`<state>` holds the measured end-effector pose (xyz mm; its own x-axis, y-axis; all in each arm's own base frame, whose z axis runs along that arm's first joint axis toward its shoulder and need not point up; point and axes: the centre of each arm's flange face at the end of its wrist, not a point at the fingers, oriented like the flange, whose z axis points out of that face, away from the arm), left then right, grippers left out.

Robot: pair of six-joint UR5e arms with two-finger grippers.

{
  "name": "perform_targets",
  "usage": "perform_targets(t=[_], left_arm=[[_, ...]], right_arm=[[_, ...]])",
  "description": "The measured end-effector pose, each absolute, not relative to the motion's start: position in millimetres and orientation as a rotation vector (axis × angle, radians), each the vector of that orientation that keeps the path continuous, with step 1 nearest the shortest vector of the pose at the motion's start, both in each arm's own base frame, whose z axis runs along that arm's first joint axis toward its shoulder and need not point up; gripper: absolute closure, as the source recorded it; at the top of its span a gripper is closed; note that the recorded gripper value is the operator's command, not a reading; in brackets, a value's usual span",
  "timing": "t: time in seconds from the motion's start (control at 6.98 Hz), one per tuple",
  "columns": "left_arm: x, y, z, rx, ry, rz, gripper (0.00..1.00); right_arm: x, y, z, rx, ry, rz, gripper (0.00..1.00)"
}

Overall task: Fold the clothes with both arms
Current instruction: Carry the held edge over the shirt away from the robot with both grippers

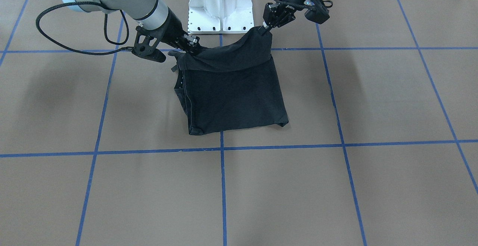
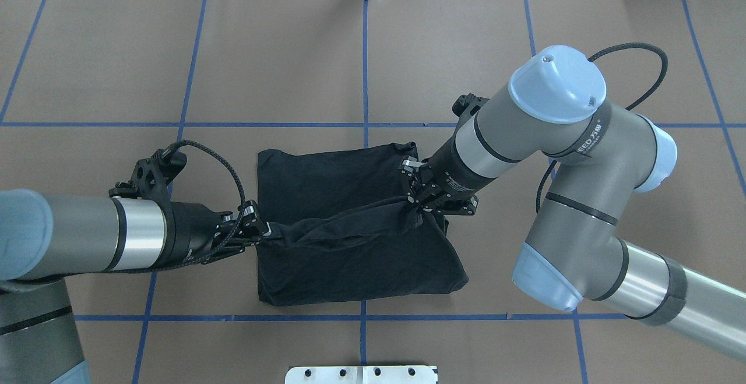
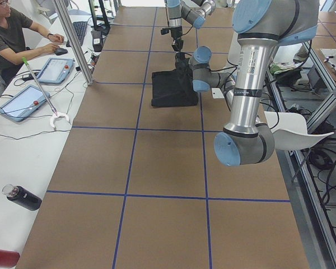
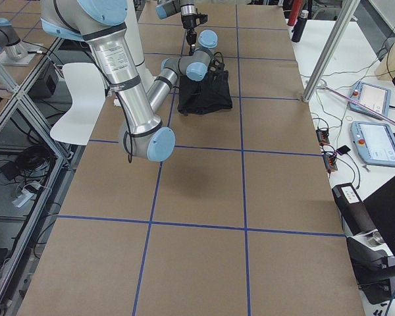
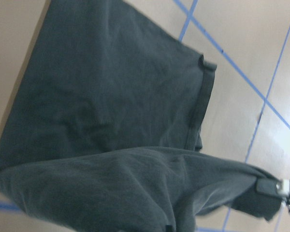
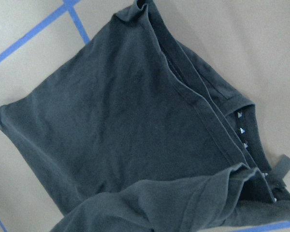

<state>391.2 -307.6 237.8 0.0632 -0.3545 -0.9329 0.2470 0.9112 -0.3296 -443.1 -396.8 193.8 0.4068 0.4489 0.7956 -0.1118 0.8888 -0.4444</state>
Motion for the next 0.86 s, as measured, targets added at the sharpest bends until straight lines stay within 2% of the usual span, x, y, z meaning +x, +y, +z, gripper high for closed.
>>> perform_targets(t=[0.86], left_arm=[[403.8,-372.5,273.0,-0.003,1.359,-0.531,1.00]], right_arm=[[-477.1,-449.1,204.0,-0.219,-1.086,0.456,1.00]])
